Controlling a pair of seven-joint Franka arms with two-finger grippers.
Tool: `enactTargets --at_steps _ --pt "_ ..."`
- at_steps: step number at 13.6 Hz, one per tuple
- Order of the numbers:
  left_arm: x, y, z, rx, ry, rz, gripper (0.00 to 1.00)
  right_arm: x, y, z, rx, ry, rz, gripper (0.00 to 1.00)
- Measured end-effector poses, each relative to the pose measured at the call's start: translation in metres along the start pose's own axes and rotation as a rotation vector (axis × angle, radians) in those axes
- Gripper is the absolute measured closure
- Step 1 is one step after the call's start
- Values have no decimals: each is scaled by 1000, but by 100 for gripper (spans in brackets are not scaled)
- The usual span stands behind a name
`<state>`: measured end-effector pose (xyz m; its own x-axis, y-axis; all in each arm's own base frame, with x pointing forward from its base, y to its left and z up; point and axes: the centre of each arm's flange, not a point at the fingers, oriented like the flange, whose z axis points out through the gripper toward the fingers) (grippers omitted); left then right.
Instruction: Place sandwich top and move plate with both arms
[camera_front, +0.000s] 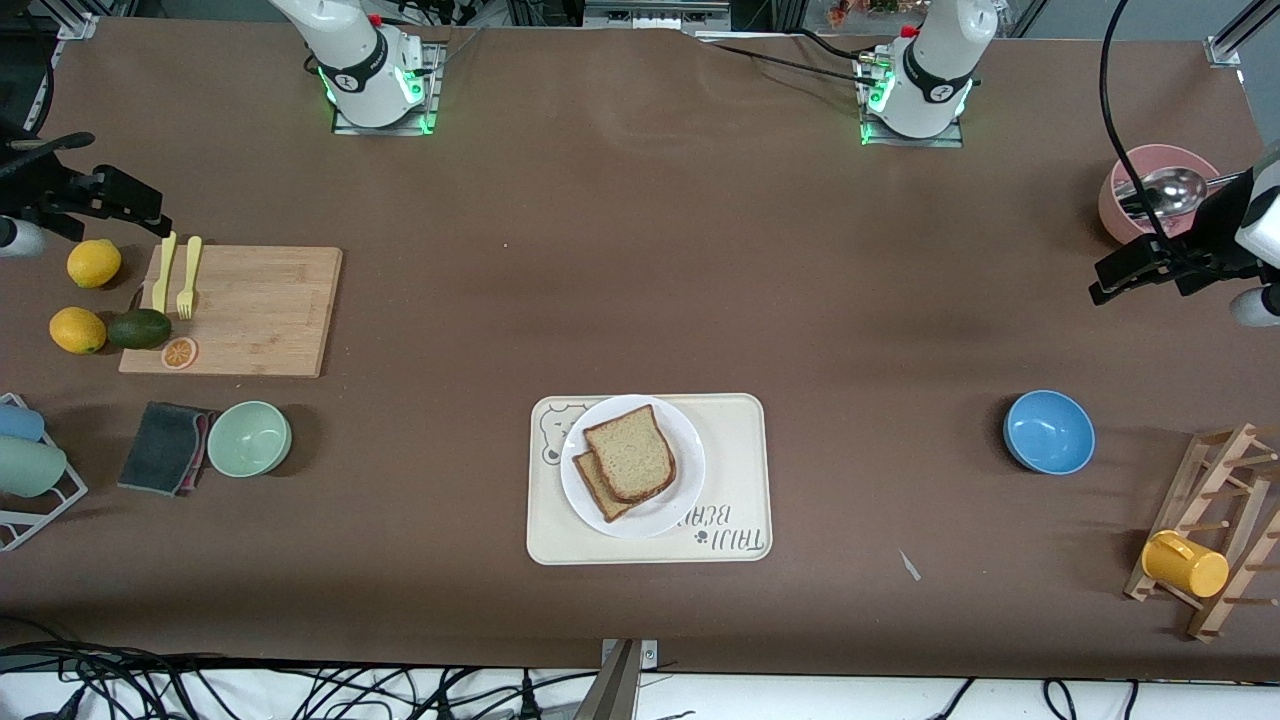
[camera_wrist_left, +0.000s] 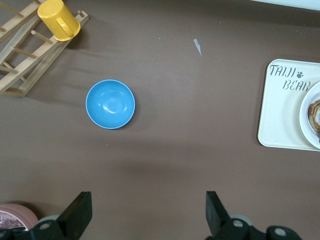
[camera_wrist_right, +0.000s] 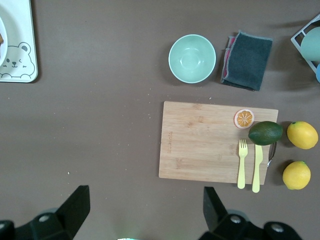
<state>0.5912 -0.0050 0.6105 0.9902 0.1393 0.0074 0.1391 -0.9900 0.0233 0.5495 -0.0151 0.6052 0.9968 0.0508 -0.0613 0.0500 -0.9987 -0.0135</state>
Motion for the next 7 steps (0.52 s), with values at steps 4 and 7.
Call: enactTargets --at_steps 4,7 --pt "0 3 -1 -1 1 5 0 0 0 0 0 0 0 0" --pt "0 3 -1 -1 2 5 0 0 0 0 0 -2 0 0"
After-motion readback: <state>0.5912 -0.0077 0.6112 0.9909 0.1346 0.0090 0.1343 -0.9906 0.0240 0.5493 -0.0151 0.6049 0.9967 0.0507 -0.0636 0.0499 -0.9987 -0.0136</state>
